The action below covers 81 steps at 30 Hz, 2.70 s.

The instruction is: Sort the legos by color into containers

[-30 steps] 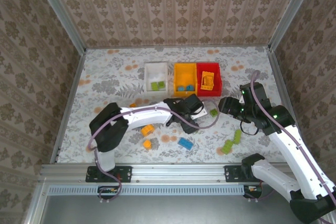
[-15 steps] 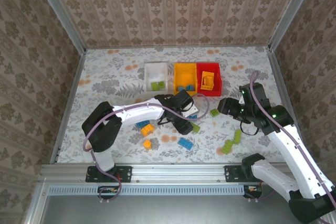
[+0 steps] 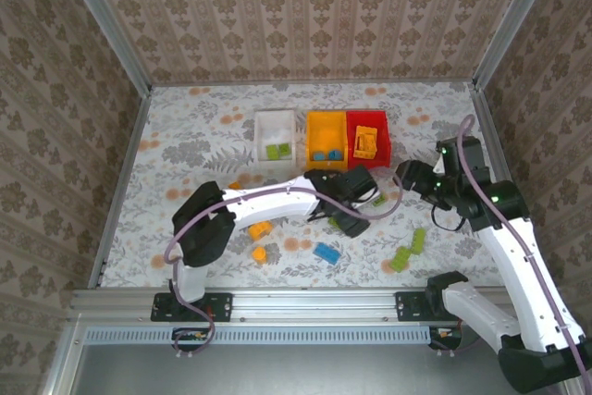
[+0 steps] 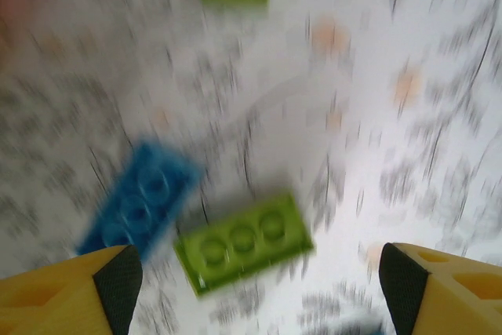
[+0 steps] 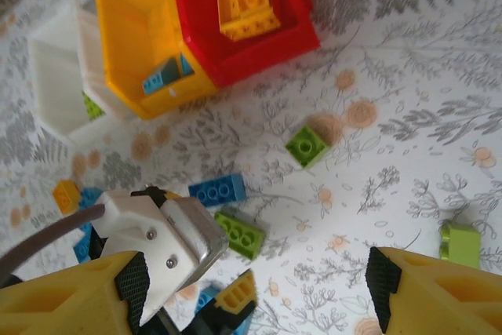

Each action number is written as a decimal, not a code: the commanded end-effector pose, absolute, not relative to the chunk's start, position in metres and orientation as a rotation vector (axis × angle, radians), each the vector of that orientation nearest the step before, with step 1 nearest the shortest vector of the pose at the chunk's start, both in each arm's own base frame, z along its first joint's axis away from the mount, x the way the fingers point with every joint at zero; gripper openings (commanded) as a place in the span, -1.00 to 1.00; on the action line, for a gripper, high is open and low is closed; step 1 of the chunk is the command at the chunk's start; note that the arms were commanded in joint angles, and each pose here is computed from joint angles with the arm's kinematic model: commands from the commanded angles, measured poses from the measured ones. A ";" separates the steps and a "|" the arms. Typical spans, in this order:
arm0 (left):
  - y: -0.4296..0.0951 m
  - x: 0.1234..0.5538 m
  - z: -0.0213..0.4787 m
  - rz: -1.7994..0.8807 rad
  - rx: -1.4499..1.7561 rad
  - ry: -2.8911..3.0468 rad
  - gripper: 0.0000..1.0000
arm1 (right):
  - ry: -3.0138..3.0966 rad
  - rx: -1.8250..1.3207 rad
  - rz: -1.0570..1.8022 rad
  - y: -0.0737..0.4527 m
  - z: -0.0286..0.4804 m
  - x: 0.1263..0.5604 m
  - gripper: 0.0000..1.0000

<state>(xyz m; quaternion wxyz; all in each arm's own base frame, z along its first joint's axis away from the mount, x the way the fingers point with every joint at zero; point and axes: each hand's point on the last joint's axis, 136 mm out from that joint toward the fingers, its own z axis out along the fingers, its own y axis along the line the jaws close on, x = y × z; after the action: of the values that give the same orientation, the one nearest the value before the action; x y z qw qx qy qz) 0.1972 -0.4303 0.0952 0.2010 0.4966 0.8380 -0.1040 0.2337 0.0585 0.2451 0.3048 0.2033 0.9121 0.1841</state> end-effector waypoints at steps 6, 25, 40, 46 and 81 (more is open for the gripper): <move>-0.489 0.242 0.084 -0.240 1.394 2.193 0.72 | 2.318 0.778 0.467 0.024 0.291 0.224 0.55; -0.511 0.255 0.021 -0.280 1.453 2.257 0.38 | 2.315 0.837 0.562 0.027 0.303 0.222 0.54; -0.524 0.265 0.076 -0.418 1.300 2.194 -0.34 | 2.332 0.815 0.567 0.029 0.298 0.223 0.46; -0.485 0.284 0.136 -0.471 1.075 2.202 -0.36 | 2.319 0.705 0.544 0.029 0.312 0.227 0.42; -0.234 0.470 0.088 -0.099 0.020 2.727 -0.18 | 2.625 -0.047 0.784 0.208 0.223 0.287 0.40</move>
<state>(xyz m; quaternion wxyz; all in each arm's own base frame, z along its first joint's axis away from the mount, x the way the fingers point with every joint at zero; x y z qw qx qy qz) 0.4673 -0.2472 0.0907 0.2150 0.0278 0.9747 -0.0538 0.2863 0.2026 0.2225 0.2011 -0.0074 0.9409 0.2725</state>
